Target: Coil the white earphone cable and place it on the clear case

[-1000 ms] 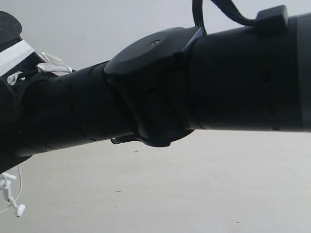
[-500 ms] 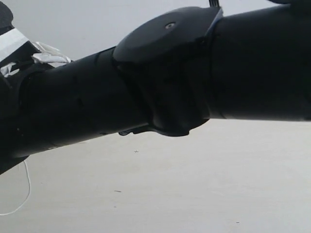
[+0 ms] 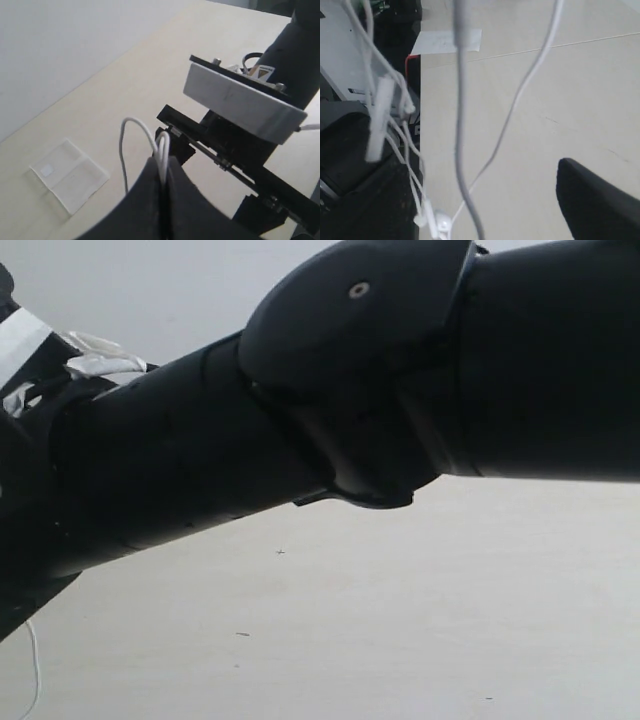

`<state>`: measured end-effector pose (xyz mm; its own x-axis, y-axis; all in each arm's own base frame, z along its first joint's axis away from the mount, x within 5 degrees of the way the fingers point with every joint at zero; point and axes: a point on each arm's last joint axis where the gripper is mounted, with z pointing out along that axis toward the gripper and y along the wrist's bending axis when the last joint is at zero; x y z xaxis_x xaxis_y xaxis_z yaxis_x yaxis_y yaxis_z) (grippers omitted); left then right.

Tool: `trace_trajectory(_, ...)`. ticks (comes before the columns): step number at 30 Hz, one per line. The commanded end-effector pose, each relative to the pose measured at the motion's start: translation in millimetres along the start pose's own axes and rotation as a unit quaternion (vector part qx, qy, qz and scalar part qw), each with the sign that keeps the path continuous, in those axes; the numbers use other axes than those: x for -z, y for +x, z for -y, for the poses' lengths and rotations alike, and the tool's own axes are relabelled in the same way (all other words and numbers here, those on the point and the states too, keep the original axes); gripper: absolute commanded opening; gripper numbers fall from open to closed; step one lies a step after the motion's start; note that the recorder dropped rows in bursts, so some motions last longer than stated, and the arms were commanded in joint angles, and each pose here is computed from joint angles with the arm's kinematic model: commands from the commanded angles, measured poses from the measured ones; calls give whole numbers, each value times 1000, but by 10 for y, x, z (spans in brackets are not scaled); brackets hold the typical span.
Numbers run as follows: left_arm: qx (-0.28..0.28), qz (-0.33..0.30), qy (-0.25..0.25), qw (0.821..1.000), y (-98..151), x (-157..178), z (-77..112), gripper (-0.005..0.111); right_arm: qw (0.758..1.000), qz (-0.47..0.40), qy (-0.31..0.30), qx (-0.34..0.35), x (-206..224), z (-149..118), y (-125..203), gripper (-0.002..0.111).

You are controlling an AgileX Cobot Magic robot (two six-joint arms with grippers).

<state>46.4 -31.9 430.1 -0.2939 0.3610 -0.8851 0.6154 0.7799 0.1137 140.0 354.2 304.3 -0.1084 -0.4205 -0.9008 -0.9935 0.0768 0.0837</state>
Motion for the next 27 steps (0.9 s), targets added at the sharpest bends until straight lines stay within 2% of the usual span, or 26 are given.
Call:
trace_trajectory(1,-27,-15,-1,1000,37,76,-3,0,999,-10,4,31,25,-1,-13,76)
trace_trajectory(15,-94,-17,27,995,40,72,47,0,994,-4,-1,108,25,-10,-25,76)
trace_trajectory(23,-98,-15,30,995,38,72,52,0,992,52,-42,105,21,-90,-110,76)
trace_trajectory(27,-96,-5,27,995,19,71,49,0,992,51,-62,102,-19,-111,-80,76)
